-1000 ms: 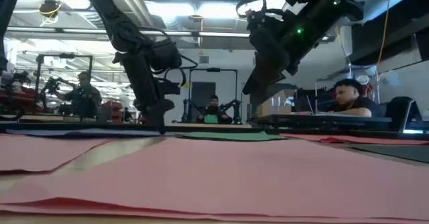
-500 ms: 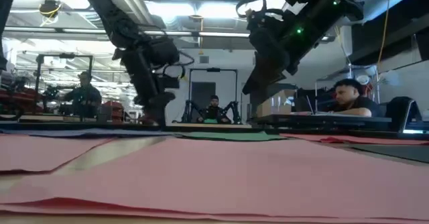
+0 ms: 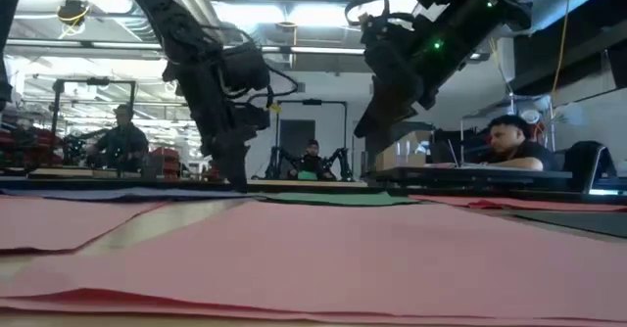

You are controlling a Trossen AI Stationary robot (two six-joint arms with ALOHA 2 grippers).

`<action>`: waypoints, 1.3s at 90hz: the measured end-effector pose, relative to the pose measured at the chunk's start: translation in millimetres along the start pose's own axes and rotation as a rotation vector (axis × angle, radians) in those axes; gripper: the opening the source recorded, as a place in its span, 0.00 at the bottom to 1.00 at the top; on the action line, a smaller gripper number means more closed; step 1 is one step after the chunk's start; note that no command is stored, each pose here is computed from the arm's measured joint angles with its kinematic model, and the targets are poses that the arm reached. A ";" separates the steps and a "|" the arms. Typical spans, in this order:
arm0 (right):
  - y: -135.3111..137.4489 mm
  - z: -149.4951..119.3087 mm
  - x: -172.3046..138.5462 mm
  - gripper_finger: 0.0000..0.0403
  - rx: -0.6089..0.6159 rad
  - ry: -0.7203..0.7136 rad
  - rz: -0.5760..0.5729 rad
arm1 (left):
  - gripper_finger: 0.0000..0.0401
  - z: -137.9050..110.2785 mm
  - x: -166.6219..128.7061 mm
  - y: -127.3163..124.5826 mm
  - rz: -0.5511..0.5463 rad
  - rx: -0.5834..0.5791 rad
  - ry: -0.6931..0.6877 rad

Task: Organize paper
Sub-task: Stack the blue paper on top of the other blue paper

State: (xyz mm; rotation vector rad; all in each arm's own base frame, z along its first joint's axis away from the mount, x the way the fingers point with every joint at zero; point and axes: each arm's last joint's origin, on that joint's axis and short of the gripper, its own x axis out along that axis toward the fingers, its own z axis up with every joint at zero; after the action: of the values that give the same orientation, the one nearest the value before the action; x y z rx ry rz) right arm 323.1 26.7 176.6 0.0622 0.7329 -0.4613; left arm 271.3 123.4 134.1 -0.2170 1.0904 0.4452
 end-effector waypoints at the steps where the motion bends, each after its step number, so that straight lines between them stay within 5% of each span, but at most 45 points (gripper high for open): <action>1: 0.1 0.0 0.0 0.00 0.000 0.000 0.000 | 0.00 -0.9 1.0 0.3 0.001 -0.001 0.005; 117: 0.2 0.3 -0.1 0.00 0.002 -0.003 0.001 | 0.00 -8.7 4.2 72.4 0.162 -0.076 0.029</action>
State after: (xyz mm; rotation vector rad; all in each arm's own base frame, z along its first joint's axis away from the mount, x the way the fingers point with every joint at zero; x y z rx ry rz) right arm 323.3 26.9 176.9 0.0634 0.7290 -0.4605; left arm 233.3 185.5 129.8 -0.2037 1.1250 0.6308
